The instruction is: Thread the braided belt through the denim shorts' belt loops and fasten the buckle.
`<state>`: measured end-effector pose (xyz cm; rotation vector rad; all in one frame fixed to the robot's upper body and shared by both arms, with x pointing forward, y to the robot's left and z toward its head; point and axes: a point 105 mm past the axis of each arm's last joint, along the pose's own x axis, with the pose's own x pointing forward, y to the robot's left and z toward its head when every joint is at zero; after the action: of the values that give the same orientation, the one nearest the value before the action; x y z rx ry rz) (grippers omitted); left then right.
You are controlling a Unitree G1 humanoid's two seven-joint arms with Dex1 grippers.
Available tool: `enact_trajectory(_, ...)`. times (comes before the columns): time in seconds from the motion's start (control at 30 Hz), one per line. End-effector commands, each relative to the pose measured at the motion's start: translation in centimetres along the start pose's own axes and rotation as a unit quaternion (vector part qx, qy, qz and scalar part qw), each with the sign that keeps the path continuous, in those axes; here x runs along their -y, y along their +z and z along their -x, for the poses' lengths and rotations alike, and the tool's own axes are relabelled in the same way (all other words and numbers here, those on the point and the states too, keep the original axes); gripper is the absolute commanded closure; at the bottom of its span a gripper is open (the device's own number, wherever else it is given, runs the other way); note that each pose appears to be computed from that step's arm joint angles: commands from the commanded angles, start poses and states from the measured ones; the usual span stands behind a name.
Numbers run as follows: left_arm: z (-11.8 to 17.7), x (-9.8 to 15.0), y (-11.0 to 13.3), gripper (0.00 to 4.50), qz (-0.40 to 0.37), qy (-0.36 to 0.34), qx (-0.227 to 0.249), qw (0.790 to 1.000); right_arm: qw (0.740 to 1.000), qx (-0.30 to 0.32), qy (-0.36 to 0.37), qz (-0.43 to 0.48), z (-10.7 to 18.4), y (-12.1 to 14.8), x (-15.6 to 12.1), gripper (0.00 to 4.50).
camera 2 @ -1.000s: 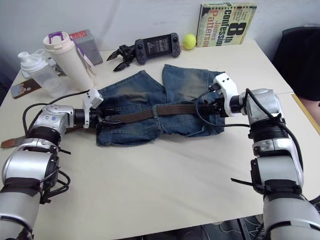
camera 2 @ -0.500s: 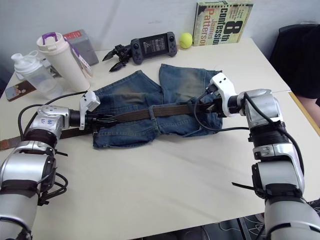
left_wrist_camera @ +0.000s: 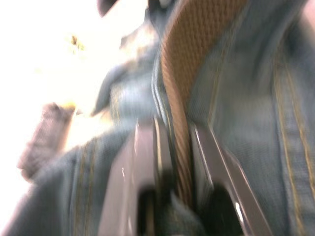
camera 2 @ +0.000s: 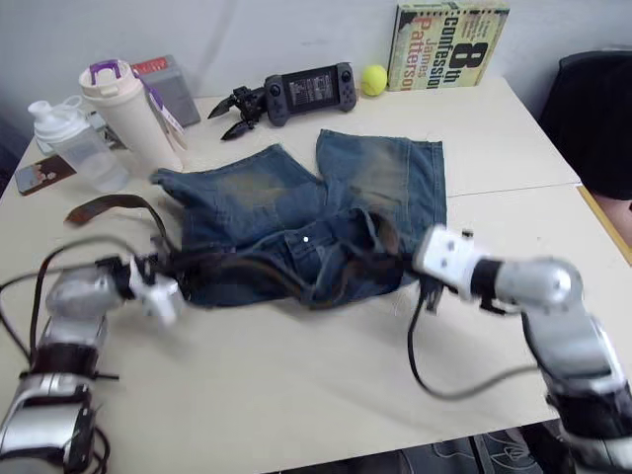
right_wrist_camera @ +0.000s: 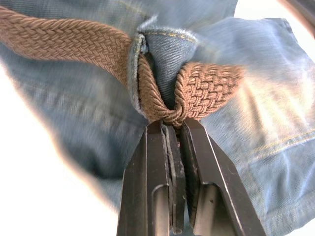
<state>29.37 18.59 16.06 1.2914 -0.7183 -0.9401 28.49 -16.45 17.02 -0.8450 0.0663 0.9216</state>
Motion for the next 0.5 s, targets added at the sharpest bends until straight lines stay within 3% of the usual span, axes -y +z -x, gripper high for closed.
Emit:
enact_trajectory(0.03,2.8,2.8,1.7,4.31,-0.067,-0.035,-0.024,0.997,0.997,0.008,0.003,0.078,1.8,1.4,-2.1,4.5)
enact_trajectory(0.17,5.6,8.2,1.4,4.31,0.026,-0.084,-0.098,0.991,0.997,-0.021,0.025,0.071,2.5,0.4,-4.7,4.5)
enact_trajectory(0.5,7.1,12.2,2.0,4.31,0.085,-0.136,-0.129,0.979,0.986,-0.119,0.114,0.037,4.5,-3.0,-8.3,4.5)
